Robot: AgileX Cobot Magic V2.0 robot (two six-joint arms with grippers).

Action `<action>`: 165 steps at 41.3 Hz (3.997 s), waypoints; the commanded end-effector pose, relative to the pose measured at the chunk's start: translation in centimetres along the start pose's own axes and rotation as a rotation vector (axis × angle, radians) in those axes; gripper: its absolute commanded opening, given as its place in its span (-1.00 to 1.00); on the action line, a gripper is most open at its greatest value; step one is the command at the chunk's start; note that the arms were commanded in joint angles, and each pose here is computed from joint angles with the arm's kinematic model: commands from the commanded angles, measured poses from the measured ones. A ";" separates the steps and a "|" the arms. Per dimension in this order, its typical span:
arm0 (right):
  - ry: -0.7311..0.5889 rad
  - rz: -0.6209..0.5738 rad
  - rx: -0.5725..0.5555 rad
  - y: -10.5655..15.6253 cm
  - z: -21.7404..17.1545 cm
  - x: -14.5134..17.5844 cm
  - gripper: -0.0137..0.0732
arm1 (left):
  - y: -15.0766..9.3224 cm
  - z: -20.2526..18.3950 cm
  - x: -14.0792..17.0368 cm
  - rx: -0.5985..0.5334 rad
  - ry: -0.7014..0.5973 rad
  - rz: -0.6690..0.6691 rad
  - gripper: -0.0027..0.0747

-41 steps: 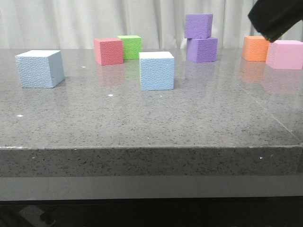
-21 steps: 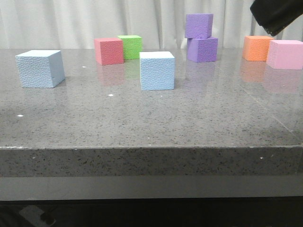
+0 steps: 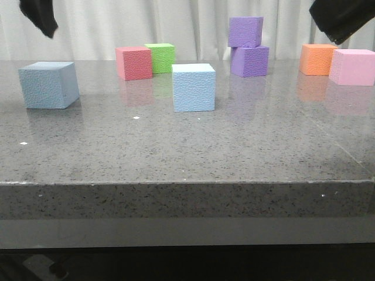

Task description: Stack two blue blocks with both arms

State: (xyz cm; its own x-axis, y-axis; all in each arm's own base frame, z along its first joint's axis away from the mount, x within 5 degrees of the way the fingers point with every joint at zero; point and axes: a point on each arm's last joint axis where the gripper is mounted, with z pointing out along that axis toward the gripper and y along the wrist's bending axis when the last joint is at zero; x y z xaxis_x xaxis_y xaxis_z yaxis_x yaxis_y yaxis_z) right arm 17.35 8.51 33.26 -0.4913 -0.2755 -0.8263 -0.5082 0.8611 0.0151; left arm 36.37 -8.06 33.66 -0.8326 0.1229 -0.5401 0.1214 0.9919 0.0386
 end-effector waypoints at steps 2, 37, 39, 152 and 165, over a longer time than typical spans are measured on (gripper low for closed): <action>-0.110 -0.006 0.021 -0.2 -0.9 -1.5 0.82 | -0.2 0.1 -1.7 0.076 -0.053 -0.027 0.59; -0.109 -0.006 0.020 -0.2 -0.9 -1.5 0.82 | -3.5 1.1 -4.0 0.131 -0.050 0.019 0.10; -0.109 -0.006 0.020 -0.2 -0.9 -1.5 0.82 | -4.8 0.1 -4.5 0.153 -0.075 0.042 0.10; -0.092 -0.021 0.025 -0.2 -0.9 -1.3 0.82 | -2.6 -19.7 11.9 0.455 -0.503 0.299 0.50; 0.073 0.014 0.067 -0.2 -4.5 0.3 0.82 | -0.7 -18.4 19.1 0.380 -0.605 0.270 0.50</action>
State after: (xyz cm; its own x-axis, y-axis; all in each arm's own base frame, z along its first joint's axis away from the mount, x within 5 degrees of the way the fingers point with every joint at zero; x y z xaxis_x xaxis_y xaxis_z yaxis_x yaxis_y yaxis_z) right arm 15.14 7.32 33.79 -0.5684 -0.3390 -0.7496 -0.5049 0.8631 -0.0075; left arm 11.07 -6.24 37.89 -0.4158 0.2710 -0.8681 0.5717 0.8203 -0.0178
